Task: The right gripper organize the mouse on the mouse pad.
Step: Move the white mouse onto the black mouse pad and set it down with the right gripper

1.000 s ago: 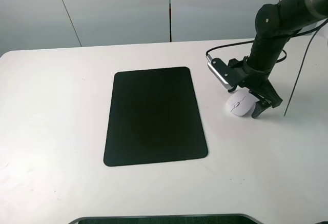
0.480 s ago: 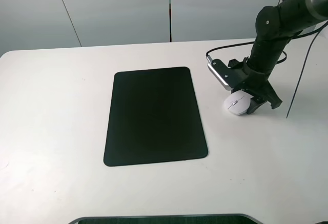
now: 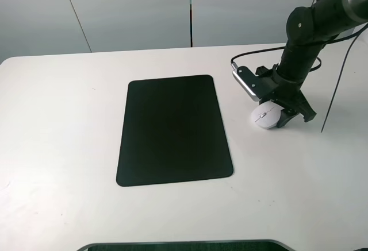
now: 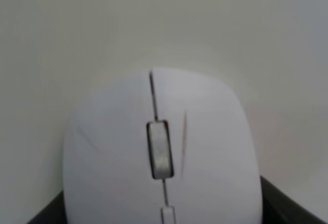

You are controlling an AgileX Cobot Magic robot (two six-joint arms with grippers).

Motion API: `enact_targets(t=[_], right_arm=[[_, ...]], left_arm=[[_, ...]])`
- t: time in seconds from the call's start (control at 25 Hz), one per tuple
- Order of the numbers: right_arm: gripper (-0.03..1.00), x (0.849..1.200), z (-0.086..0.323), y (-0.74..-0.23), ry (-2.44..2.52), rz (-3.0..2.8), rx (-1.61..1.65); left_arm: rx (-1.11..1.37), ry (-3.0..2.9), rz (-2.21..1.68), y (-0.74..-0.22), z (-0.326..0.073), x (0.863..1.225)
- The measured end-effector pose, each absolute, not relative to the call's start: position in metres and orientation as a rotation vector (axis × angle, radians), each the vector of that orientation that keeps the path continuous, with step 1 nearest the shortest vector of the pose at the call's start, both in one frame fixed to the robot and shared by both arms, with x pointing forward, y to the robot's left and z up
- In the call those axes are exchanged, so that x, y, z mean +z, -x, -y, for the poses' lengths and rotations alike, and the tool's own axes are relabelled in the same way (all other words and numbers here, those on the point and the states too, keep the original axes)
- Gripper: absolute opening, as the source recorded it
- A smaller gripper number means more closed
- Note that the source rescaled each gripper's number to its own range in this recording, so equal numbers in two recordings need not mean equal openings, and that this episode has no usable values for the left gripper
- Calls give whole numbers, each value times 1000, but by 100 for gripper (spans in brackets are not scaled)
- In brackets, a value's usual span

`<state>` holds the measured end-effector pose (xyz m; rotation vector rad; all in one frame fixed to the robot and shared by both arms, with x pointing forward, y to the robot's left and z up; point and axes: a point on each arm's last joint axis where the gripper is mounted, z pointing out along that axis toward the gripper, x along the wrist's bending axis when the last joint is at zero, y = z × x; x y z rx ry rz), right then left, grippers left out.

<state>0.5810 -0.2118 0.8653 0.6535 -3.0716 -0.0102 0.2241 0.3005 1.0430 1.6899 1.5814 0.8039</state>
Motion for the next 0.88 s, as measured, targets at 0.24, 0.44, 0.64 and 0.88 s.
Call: enact_targets(t=[0.24, 0.44, 0.64, 0.88], right_arm=[[3, 865, 212, -581, -653, 3072, -10], [3, 876, 209, -584, -365, 3152, -51], [3, 901, 194, -593, 298, 3229, -142], [3, 924, 149, -598, 870, 3146, -255]], left_arm=[[804, -1690, -1581, -224, -301, 1043], [804, -1690, -1581, -224, -301, 1043], [804, -1690, -1581, -224, -301, 1043], [804, -1690, -1581, -224, -301, 1043]])
